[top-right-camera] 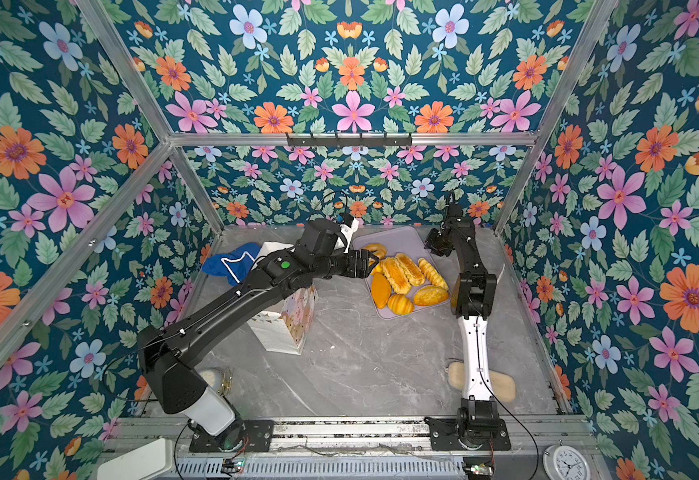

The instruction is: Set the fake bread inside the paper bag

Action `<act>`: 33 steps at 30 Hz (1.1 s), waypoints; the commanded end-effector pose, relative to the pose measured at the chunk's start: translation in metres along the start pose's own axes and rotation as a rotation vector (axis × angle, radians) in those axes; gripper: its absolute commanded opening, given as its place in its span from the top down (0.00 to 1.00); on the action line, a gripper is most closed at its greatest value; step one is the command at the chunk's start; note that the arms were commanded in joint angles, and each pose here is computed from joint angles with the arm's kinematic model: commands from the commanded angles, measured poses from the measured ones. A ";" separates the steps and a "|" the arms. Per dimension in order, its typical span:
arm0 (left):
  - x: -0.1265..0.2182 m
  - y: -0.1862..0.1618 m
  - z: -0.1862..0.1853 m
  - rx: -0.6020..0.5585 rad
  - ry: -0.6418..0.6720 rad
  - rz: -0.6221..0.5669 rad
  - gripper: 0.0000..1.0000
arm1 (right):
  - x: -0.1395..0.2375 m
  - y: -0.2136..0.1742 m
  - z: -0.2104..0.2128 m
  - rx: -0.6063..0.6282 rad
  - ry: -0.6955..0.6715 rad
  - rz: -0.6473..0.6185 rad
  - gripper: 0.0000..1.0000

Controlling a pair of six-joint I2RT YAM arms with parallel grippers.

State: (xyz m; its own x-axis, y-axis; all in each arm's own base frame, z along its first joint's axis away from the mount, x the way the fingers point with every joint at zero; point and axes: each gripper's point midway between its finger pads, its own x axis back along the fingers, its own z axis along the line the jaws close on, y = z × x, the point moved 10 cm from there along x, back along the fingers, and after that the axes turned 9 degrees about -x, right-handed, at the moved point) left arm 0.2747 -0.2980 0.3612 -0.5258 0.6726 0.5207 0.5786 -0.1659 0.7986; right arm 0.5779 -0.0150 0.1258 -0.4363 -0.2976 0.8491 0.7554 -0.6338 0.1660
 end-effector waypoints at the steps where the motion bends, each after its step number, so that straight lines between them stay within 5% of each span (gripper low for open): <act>1: 0.007 0.006 -0.001 0.005 0.002 -0.040 0.19 | 0.051 0.006 0.018 -0.032 0.058 -0.039 0.65; 10: 0.029 0.009 -0.006 0.013 0.005 -0.084 0.20 | 0.097 0.006 0.014 -0.045 0.047 -0.052 0.62; 19: 0.054 0.002 -0.008 0.022 0.034 -0.109 0.21 | 0.134 -0.019 0.009 -0.016 0.015 -0.025 0.72; 33: 0.140 0.003 0.003 -0.048 0.256 -0.187 0.17 | 0.232 -0.107 -0.017 0.041 -0.001 -0.167 0.53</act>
State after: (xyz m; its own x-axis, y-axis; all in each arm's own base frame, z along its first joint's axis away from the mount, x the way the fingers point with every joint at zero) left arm 0.2107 -0.2184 0.4332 -0.7141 0.5775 0.3956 0.4505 -0.0533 0.8912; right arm 0.4057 -0.0280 0.2926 -0.5222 -0.2325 0.8205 0.7095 -0.6524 0.2666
